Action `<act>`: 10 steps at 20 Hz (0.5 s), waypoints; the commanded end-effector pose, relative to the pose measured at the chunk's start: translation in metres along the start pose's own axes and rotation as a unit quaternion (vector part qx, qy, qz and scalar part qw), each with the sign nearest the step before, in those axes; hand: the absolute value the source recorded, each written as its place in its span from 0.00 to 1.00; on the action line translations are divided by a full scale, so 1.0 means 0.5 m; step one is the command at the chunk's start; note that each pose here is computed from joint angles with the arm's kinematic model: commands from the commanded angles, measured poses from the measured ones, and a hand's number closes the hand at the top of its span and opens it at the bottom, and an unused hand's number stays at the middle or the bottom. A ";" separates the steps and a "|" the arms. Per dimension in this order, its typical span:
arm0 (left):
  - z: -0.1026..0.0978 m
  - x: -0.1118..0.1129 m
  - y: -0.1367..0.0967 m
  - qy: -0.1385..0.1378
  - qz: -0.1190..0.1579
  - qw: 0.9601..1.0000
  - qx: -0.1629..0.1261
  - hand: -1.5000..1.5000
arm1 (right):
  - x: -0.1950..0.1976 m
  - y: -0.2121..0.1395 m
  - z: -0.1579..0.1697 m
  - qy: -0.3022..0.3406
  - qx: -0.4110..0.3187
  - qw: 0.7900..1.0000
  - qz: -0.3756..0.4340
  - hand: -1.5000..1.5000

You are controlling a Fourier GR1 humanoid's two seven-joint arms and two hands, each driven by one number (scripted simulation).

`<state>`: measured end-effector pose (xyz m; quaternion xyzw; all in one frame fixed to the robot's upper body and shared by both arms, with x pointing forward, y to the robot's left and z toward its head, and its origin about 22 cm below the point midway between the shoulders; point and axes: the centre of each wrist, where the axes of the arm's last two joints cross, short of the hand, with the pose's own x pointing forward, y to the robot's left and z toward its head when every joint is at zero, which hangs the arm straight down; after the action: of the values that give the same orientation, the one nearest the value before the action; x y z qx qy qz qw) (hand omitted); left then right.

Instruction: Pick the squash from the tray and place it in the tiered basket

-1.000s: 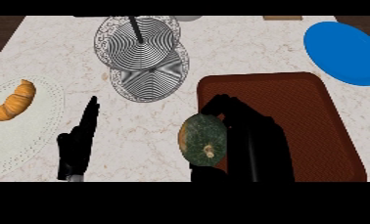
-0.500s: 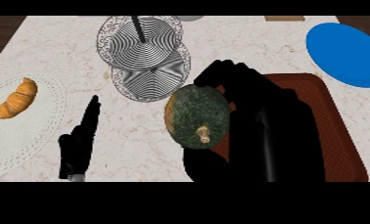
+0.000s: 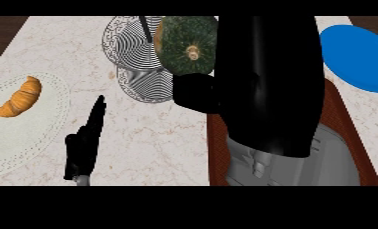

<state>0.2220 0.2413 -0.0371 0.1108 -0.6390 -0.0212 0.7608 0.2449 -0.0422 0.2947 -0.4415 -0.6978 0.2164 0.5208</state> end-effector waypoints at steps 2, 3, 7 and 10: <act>-0.006 -0.003 -0.022 0.035 -0.006 0.999 -0.005 0.50 | 0.052 0.010 -0.087 0.108 0.023 0.994 0.023 1.00; 0.011 -0.022 0.006 0.043 -0.005 0.999 -0.009 0.50 | 0.052 0.021 -0.079 0.108 0.028 0.993 0.023 1.00; 0.007 -0.006 -0.004 0.040 -0.005 0.999 -0.006 0.50 | 0.078 0.051 -0.115 0.094 0.061 0.993 0.033 1.00; -0.006 -0.015 0.038 0.046 -0.005 0.999 0.002 0.50 | 0.083 0.059 -0.141 0.081 0.071 0.993 0.048 1.00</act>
<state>0.2228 0.2446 -0.0340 0.1078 -0.6377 -0.0239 0.7624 0.3078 -0.0148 0.3117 -0.4398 -0.6582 0.2551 0.5552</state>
